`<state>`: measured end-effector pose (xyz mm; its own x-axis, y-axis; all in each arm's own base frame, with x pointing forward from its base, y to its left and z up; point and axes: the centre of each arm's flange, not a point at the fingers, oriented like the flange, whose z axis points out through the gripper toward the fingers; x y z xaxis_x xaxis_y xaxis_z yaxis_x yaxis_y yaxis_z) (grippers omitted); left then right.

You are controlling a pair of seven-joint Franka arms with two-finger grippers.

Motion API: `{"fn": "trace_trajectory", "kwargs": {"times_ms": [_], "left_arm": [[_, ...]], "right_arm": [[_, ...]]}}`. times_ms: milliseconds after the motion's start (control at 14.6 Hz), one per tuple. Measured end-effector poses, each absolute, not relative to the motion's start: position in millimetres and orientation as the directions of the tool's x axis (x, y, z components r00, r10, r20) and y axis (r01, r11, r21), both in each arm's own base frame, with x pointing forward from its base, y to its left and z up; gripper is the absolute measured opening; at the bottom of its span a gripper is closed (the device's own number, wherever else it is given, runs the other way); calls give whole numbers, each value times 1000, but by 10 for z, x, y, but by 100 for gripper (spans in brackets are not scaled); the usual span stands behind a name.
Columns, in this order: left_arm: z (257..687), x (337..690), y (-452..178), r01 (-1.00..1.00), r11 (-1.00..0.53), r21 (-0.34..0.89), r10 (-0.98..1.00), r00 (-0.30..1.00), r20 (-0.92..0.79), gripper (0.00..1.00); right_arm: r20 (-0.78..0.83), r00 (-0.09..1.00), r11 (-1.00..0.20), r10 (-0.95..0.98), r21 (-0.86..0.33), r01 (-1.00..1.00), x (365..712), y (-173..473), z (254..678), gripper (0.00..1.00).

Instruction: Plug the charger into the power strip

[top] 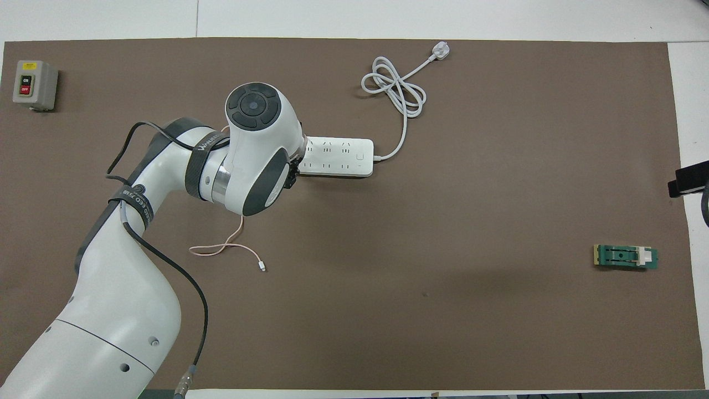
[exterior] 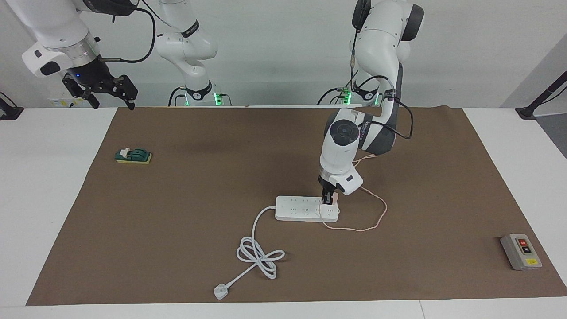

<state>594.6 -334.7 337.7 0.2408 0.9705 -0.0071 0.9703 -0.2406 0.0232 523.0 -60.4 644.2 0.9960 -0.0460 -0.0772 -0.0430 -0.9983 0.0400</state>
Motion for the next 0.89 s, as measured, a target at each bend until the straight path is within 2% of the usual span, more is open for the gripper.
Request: {"fn": "trace_trajectory", "kwargs": {"times_ms": [616, 822, 890], "left_arm": [[3376, 5895, -3321, 966, -254, 53, 967, 255, -14, 31], [3236, 5882, -3183, 951, -308, 10, 952, 308, 3, 59], [3267, 5890, -3116, 951, -309, -6, 951, 309, 6, 72]], "right_arm": [[-77, 996, -998, -46, 40, -43, 5230, -604, 6442, 100], [-77, 996, -998, -46, 40, -43, 5230, -604, 6442, 100], [-77, 996, -998, -46, 40, -43, 5230, -604, 6442, 100]]}}
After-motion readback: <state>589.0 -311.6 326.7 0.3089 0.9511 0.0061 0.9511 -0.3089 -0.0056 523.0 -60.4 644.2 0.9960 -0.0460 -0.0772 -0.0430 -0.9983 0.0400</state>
